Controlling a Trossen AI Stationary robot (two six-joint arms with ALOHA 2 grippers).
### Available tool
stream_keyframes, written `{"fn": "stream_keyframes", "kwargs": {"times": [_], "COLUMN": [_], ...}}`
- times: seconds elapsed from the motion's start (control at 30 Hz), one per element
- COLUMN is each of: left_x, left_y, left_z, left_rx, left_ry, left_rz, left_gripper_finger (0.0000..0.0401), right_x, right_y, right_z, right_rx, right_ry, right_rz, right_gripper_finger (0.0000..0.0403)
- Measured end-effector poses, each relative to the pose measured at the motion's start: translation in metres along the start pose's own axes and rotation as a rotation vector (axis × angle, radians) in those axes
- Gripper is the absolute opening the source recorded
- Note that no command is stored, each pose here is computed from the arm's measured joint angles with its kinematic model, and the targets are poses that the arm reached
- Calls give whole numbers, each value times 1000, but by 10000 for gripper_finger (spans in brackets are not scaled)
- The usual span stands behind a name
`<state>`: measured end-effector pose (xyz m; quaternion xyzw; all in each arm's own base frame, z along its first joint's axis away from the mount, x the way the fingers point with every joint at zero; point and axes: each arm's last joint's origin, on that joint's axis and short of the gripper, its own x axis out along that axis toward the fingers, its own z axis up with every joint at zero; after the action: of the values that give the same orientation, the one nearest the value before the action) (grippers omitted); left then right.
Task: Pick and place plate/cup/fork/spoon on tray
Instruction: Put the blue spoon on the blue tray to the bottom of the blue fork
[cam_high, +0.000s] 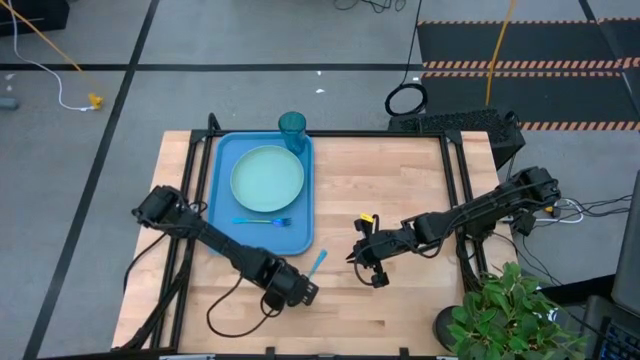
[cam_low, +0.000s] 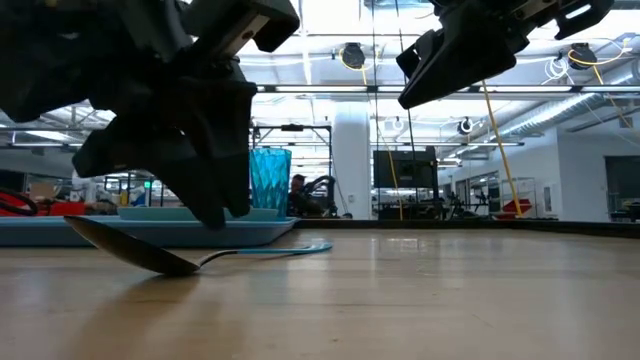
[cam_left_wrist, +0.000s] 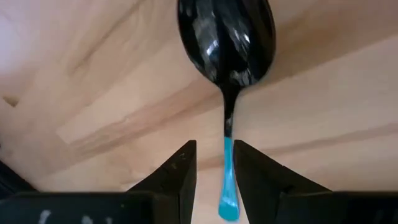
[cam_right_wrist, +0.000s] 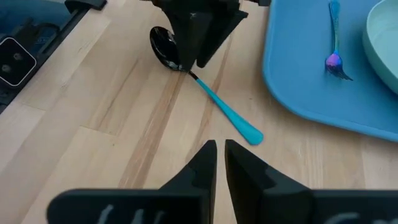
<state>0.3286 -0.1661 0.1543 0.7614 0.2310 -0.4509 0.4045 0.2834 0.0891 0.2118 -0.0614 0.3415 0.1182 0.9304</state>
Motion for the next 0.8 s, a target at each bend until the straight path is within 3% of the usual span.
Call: {"fn": "stream_keyframes", "kwargs": {"times": [0.2,0.53,0.8], "left_x": [2,18,28], "left_y": [-5,-8,-8], "left_z": [-6,-7,-6], "left_rx": [-17,44,25], "left_ry": [-57,-61,-32], "left_rz": [-30,-49,-49], "left_gripper_finger": [108,108,107], "right_x": [0,0,0], "right_y": [0,0,0], "right_z": [0,0,0], "right_rx": [0,-15,-15], "right_ry": [0,0,0], "right_rz": [0,0,-1], "right_gripper_finger": [23,23,23]}}
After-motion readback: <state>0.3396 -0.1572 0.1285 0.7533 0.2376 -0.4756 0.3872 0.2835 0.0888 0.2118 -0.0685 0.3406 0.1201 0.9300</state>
